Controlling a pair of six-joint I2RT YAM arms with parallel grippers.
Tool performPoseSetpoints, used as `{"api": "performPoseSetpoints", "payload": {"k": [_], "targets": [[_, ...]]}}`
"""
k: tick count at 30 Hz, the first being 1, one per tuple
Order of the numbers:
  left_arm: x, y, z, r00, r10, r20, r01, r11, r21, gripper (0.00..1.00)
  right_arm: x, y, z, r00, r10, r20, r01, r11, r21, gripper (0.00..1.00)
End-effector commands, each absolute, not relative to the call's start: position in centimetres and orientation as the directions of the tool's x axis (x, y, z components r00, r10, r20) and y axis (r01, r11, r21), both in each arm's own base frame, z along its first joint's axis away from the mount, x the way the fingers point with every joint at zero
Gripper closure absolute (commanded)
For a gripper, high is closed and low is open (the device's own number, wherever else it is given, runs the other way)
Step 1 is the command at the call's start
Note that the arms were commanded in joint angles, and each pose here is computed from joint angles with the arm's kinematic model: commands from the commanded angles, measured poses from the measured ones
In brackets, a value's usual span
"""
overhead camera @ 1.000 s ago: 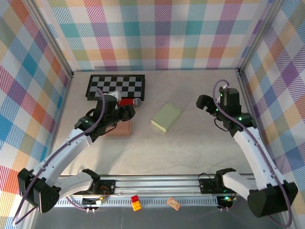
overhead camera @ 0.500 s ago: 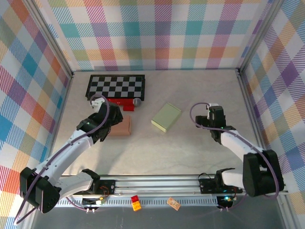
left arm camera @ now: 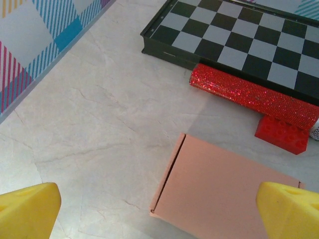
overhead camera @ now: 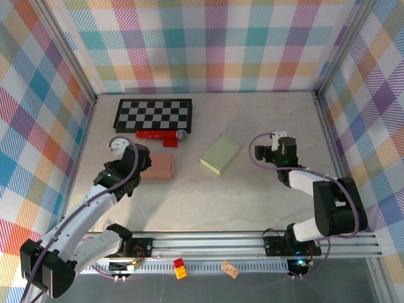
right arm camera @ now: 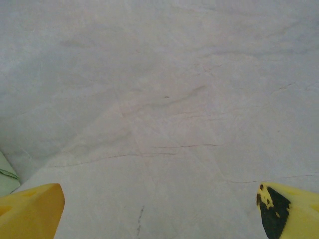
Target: Fold the paper box
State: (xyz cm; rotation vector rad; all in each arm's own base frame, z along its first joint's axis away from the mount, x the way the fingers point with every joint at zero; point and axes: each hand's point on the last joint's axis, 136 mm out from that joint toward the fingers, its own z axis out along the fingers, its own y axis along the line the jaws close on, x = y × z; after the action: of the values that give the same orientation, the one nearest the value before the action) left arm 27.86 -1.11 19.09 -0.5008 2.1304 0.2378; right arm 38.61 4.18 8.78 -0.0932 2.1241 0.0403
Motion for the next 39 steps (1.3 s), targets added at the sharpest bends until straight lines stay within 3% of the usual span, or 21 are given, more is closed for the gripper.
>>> {"api": "performPoseSetpoints", "payload": {"k": [1,6,14,26,39], "targets": [[28.2,-0.6,18.7,-0.537,-0.199,-0.820,-0.403,0.914,0.042,0.00,38.3,3.4,10.3,-0.459,-0.063,-0.886,-0.099,0.995,-0.019,0.01],[28.9,-0.2,17.4,-0.587,-0.113,-0.801,-0.340,0.933,0.118,0.00,36.7,2.4,10.7,-0.453,0.021,-0.891,-0.064,0.996,0.056,0.01],[32.3,0.7,16.0,-0.391,-0.129,-0.912,-0.256,0.966,-0.027,0.00,37.1,2.1,11.1,-0.419,0.066,-0.906,-0.053,0.994,0.097,0.01],[37.1,2.1,12.7,-0.330,-0.110,-0.937,-0.198,0.979,-0.045,0.00,39.7,1.7,9.2,-0.375,0.055,-0.926,-0.071,0.994,0.088,0.01],[38.2,1.1,11.5,-0.310,-0.164,-0.936,-0.124,0.984,-0.132,0.00,39.7,1.1,9.2,-0.363,0.063,-0.930,-0.026,0.997,0.077,0.01]]}}
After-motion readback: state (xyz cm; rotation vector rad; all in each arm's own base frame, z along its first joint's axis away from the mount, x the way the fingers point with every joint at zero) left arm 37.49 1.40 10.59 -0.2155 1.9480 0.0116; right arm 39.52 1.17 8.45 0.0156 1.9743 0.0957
